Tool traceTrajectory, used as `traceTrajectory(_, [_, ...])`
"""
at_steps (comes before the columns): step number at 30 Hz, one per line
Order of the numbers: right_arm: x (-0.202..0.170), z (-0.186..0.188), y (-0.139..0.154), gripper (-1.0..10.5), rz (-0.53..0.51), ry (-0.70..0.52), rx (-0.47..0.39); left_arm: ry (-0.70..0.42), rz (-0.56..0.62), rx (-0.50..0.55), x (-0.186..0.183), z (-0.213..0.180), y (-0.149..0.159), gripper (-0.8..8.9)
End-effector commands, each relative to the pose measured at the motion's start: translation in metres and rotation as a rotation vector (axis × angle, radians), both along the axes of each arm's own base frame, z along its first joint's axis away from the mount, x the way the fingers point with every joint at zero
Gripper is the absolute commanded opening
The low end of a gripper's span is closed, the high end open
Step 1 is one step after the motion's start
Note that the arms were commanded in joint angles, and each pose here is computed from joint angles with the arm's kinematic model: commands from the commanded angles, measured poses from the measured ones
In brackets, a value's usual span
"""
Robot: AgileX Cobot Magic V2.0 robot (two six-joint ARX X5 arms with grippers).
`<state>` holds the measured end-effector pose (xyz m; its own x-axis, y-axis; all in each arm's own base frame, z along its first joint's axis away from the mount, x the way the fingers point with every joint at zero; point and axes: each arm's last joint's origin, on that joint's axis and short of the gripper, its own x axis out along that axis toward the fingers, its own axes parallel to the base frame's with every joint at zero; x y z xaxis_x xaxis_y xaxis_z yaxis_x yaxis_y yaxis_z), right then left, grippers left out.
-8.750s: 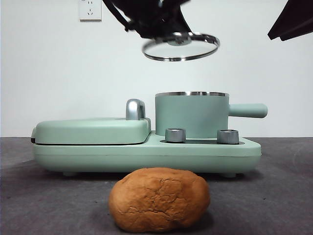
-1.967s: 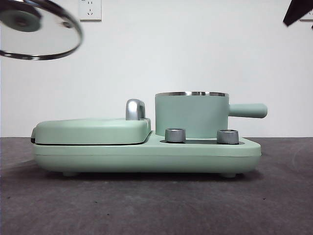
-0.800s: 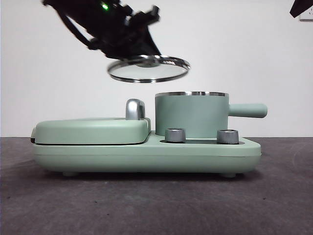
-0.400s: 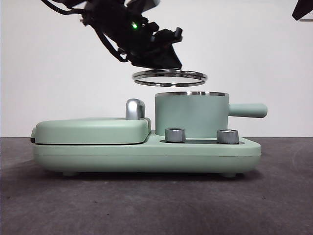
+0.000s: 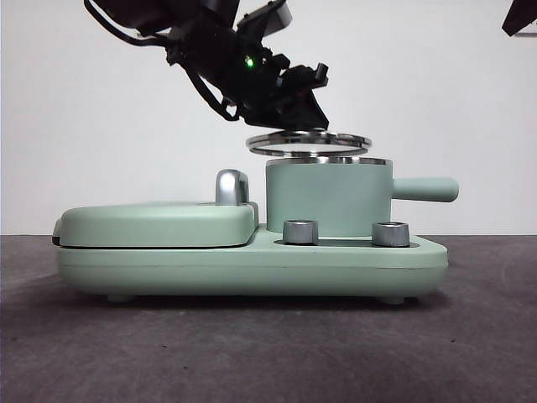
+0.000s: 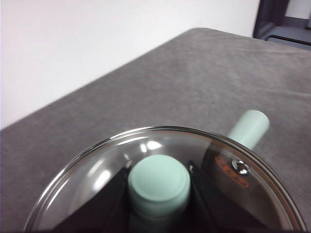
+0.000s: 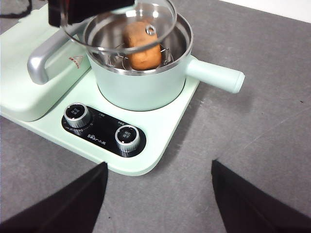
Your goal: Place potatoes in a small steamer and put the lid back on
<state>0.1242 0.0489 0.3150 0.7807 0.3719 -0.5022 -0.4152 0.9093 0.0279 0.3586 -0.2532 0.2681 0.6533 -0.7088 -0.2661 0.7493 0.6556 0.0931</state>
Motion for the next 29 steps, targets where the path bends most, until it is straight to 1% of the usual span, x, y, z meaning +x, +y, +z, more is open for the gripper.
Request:
traceTrajectory(1, [0.001, 0.002, 0.001, 3.3, 0.000, -0.008, 0.003, -0.051, -0.033, -0.029, 0.003, 0.008, -0.009, 0.09])
traceTrajectory(7, [0.001, 0.002, 0.001, 3.3, 0.000, -0.007, 0.003, -0.071, -0.067, -0.053, 0.005, 0.008, -0.011, 0.09])
traceTrajectory(13, [0.001, 0.002, 0.001, 3.3, 0.000, -0.007, 0.003, -0.058, -0.090, -0.052, 0.007, 0.001, -0.013, 0.09])
traceTrajectory(22, [0.001, 0.002, 0.001, 3.3, 0.000, -0.006, 0.003, -0.053, -0.090, -0.046, 0.009, -0.005, -0.015, 0.09])
traceTrajectory(29, [0.001, 0.002, 0.001, 3.3, 0.000, -0.007, 0.003, -0.082, -0.091, -0.062, 0.010, -0.003, -0.015, 0.09])
